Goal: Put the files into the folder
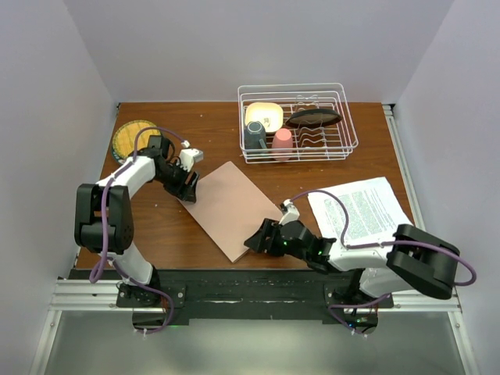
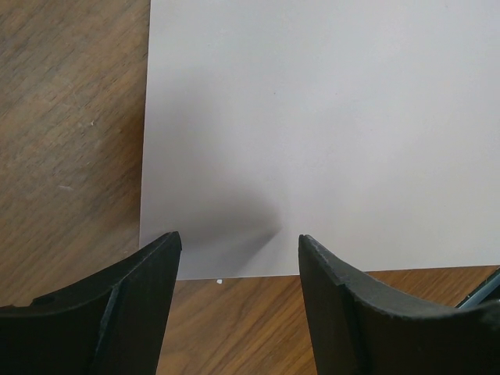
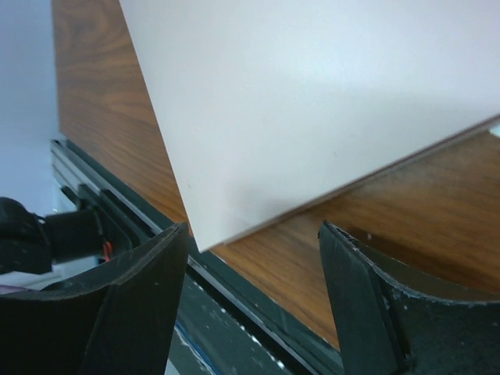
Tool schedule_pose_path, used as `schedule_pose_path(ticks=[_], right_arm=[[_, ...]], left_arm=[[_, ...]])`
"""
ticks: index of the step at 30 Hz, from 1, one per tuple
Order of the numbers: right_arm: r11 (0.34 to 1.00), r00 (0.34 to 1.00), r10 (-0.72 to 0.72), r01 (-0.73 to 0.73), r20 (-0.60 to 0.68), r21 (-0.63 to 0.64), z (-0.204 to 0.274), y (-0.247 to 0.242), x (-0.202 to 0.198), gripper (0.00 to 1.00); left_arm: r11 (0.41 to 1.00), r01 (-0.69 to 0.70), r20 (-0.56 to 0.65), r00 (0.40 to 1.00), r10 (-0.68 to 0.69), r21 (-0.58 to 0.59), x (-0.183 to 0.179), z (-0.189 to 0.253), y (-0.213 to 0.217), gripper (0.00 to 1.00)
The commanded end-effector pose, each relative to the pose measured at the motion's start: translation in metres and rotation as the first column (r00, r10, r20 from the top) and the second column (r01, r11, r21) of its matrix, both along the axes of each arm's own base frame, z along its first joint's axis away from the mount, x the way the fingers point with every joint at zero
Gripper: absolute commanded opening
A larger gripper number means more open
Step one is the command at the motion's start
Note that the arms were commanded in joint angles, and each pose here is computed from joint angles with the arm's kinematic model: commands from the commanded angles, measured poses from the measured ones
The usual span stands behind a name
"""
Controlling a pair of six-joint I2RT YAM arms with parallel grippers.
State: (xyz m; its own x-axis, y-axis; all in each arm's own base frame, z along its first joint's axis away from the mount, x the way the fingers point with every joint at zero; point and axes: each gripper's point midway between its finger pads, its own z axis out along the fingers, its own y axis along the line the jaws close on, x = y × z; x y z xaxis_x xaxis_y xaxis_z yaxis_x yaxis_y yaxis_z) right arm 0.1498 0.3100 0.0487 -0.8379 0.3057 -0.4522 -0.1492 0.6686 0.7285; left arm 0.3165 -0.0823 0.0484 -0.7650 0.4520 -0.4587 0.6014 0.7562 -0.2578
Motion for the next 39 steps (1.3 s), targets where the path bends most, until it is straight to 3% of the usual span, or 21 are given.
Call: schedule_pose_path(ticks=[1,6,14,36,39], right_arm=[[0.989,1.0,-0.017,0.019,-0.009,0.144,0.016,0.014,0.011,0.69],[0.986,0.999,-0.004,0.013,-0.052,0.168,0.003,0.017,0.01,0.65],[0.966,0.999,-0.033,0.039,-0.03,0.255,0.021,0.012,0.022,0.58],[0.941,0.994,-0.054,0.082,-0.091,0.33,0.006,0.031,0.049,0.39],[0.938,0.995,-0.057,0.082,-0.084,0.338,0.007,0.032,0.051,0.29]], left_arm=[[1.0,0.005,0.027,1.0,-0.004,-0.024,0.007,0.003,-0.002,0.66],[0.998,0.029,0.013,1.0,-0.029,-0.054,0.0,-0.003,-0.007,0.65],[0.995,0.063,-0.006,0.998,-0.064,-0.081,-0.007,-0.007,-0.012,0.59],[0.986,0.164,-0.08,0.983,-0.166,-0.036,-0.026,-0.031,-0.021,0.53],[0.985,0.173,-0.087,0.981,-0.175,-0.026,-0.028,-0.034,-0.021,0.53]])
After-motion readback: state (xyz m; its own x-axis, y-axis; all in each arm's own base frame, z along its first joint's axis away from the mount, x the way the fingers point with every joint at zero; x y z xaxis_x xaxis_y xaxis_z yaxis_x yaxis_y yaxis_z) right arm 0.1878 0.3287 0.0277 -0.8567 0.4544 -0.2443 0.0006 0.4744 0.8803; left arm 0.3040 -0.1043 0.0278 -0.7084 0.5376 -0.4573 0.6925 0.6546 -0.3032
